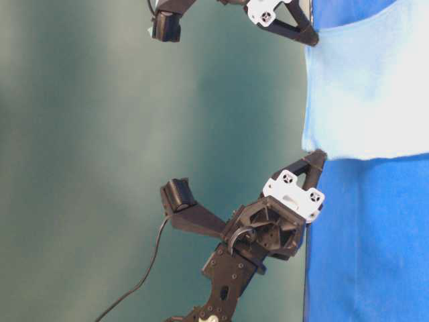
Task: Fold the light blue towel.
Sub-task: 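Grasp top corners and fold them down toward the bottom edge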
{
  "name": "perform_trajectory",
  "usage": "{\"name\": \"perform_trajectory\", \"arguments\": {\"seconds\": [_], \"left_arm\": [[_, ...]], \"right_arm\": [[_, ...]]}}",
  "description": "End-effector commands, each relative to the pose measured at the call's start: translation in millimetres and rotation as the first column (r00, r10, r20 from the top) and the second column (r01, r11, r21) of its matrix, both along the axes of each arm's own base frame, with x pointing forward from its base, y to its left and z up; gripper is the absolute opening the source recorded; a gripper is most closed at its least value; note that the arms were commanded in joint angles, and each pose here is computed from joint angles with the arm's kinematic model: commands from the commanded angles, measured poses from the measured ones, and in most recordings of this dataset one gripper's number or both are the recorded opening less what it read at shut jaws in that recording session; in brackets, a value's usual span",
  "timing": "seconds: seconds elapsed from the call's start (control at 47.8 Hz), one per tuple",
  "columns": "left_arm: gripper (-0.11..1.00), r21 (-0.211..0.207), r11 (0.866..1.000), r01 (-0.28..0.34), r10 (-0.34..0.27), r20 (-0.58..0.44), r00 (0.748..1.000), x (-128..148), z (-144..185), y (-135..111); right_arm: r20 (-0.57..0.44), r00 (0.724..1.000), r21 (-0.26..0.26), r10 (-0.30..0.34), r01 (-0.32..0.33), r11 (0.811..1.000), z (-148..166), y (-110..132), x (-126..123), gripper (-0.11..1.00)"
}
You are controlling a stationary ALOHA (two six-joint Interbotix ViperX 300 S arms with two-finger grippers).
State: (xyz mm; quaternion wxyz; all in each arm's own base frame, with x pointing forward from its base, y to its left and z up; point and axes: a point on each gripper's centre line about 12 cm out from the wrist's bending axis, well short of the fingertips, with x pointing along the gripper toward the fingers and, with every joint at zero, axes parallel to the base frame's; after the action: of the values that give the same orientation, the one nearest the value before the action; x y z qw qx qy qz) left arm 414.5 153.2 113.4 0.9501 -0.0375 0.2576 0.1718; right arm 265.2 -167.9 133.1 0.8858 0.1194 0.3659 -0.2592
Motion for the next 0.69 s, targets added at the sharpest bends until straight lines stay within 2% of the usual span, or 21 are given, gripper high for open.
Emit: {"name": "perform_trajectory", "arguments": {"seconds": [0.0,0.146,0.335,0.523,0.669], "left_arm": [[0.03,0.021,1.000,0.021,-0.022,0.051,0.998,2.1,23.4,-8.6],[0.03,0.018,0.998,0.062,-0.063,0.046,0.997,-0.5,23.2,-28.5],[0.03,0.014,0.988,0.154,-0.154,0.037,0.987,2.8,18.9,-68.9],[0.03,0.017,0.965,0.263,-0.264,0.038,0.964,8.7,17.6,-115.5],[0.03,0.012,0.944,0.330,-0.330,0.028,0.944,7.2,14.9,-145.4]], "right_arm": [[0.035,0.999,-0.007,0.012,-0.011,1.000,11.2,7.2,4.1,0.05],[0.040,0.998,0.005,0.056,-0.056,0.998,17.3,33.5,7.6,0.05],[0.041,0.992,0.031,0.121,-0.122,0.992,27.8,73.9,10.9,0.05],[0.027,0.981,0.098,0.192,-0.193,0.976,28.1,118.8,15.0,0.05],[0.018,0.971,0.169,0.237,-0.237,0.957,22.8,150.4,17.6,0.05]]}}
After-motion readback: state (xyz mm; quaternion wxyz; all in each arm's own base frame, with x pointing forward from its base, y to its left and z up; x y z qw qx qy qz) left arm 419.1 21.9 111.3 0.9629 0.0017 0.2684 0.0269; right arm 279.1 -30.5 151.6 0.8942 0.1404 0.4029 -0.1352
